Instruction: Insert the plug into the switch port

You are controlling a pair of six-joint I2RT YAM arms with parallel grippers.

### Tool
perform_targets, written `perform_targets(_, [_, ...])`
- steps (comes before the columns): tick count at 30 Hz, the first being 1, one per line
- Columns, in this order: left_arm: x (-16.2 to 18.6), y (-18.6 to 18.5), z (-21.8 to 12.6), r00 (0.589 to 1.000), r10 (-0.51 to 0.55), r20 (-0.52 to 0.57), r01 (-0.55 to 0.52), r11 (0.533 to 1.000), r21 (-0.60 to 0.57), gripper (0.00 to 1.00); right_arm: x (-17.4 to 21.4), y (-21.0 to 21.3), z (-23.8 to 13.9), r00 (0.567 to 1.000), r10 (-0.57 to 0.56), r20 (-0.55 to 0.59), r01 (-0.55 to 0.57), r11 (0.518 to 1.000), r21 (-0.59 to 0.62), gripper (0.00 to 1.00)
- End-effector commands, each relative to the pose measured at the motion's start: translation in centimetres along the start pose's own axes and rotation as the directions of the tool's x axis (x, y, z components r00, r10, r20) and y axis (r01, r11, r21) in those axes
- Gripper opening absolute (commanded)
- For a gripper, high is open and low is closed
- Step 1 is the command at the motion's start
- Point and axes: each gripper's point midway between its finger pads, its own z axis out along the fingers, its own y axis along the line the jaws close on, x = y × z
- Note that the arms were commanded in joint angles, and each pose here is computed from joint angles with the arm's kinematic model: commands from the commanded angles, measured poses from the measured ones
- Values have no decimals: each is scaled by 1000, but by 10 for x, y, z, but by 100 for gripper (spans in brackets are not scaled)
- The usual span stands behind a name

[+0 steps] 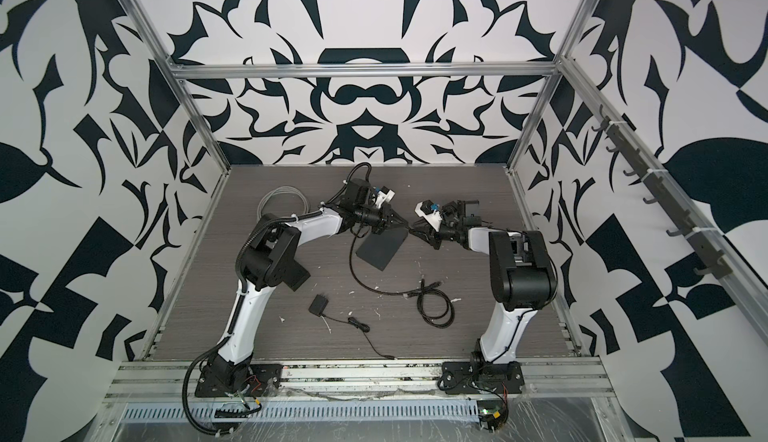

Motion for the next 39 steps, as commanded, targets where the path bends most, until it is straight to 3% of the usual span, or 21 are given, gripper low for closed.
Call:
perform_targets(1, [-1, -8, -3, 1000, 13, -3, -13, 1000, 24, 6, -18, -2, -2, 998, -45, 35, 46, 999, -17, 26])
perform_targets(11, [-1, -7, -3, 1000, 2, -3, -2, 999, 32, 5, -19, -2, 2, 998, -43, 40, 44, 999, -23, 19])
perform_targets(22, [-1, -8, -2, 1000, 1, -3, -1, 999, 33, 5, -18, -4, 5, 999, -39, 30, 40, 999, -22, 20])
perform_targets(36, [-1, -6, -2, 1000, -4, 0, 4, 1000, 30, 5, -15, -3, 5, 999, -34, 24, 35, 999, -20, 2])
perform_targets(39, [-2, -7, -3, 1000, -1, 8, 1, 1000, 28, 9, -14, -3, 5, 999, -34, 7, 34, 999, -17, 0])
